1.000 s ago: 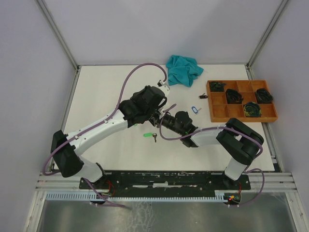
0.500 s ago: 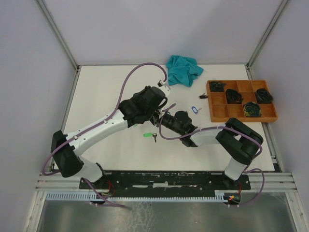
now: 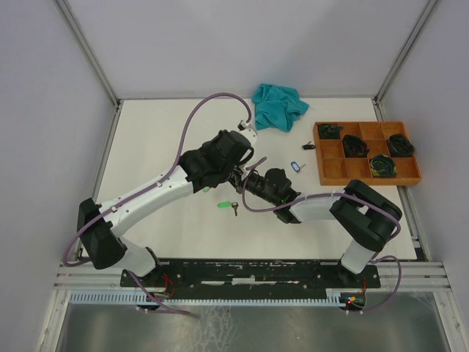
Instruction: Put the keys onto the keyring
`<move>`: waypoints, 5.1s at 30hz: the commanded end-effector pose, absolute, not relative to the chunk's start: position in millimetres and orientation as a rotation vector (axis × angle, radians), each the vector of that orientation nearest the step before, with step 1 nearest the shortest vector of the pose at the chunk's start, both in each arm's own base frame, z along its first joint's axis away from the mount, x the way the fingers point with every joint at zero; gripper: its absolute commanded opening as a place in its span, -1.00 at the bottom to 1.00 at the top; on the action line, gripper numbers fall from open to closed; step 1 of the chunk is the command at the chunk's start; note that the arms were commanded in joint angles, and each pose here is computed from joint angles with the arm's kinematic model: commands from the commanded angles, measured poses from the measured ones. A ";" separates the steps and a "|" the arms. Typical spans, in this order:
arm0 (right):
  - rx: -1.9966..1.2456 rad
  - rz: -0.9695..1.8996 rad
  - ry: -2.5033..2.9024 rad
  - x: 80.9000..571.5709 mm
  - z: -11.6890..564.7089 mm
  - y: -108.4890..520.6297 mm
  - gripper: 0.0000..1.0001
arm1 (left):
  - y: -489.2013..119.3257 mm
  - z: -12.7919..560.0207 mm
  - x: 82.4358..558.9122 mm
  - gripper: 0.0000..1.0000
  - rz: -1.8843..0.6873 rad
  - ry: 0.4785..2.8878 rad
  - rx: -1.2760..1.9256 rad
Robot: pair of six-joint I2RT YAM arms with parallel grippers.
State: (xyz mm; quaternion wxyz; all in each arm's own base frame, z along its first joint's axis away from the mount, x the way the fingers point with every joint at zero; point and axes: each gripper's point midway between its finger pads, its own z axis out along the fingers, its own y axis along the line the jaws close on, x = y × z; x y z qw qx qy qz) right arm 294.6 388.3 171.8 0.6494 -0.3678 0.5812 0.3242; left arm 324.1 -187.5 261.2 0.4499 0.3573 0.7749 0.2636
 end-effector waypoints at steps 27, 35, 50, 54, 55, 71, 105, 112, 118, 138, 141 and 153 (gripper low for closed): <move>-1.144 0.652 1.525 214.1 194.2 303.6 -0.99 | -254.4 160.9 263.3 -0.05 -0.471 2.175 0.420; -1.160 0.622 1.630 219.1 179.3 289.1 -0.99 | -231.6 151.1 258.9 0.20 -0.713 2.142 0.180; -1.141 0.694 1.644 223.7 177.2 299.0 -0.99 | -235.9 186.6 234.8 0.42 -1.234 1.836 0.093; -1.139 0.716 1.628 223.6 178.6 300.8 -0.99 | -239.7 189.7 231.2 0.42 -1.306 1.803 0.099; -1.141 0.728 1.625 223.1 179.1 300.8 -0.99 | -238.0 188.1 232.1 0.42 -1.322 1.800 0.081; -1.079 0.873 1.535 219.2 205.9 299.7 -0.99 | -239.5 199.0 225.4 0.22 -1.572 1.674 0.039; -0.949 0.787 1.411 230.4 229.2 275.9 -0.19 | -229.7 282.0 224.5 -0.95 -1.387 1.569 0.199; -0.931 0.754 1.324 227.4 251.0 275.2 -0.18 | -230.3 297.5 230.0 -0.95 -1.268 1.586 0.322; -0.881 0.718 1.243 227.3 268.2 280.7 -0.23 | -230.2 307.1 233.6 -0.95 -1.136 1.610 0.448; -0.875 0.684 1.193 230.4 268.9 309.0 -0.47 | -247.4 330.1 228.5 -0.95 -0.962 1.578 0.655; -0.869 0.675 1.201 232.2 266.3 308.2 -0.51 | -250.2 331.1 227.3 -0.95 -0.967 1.574 0.665; -0.886 0.642 1.252 237.1 246.7 306.9 -0.63 | -251.0 336.0 223.8 -0.95 -0.973 1.563 0.660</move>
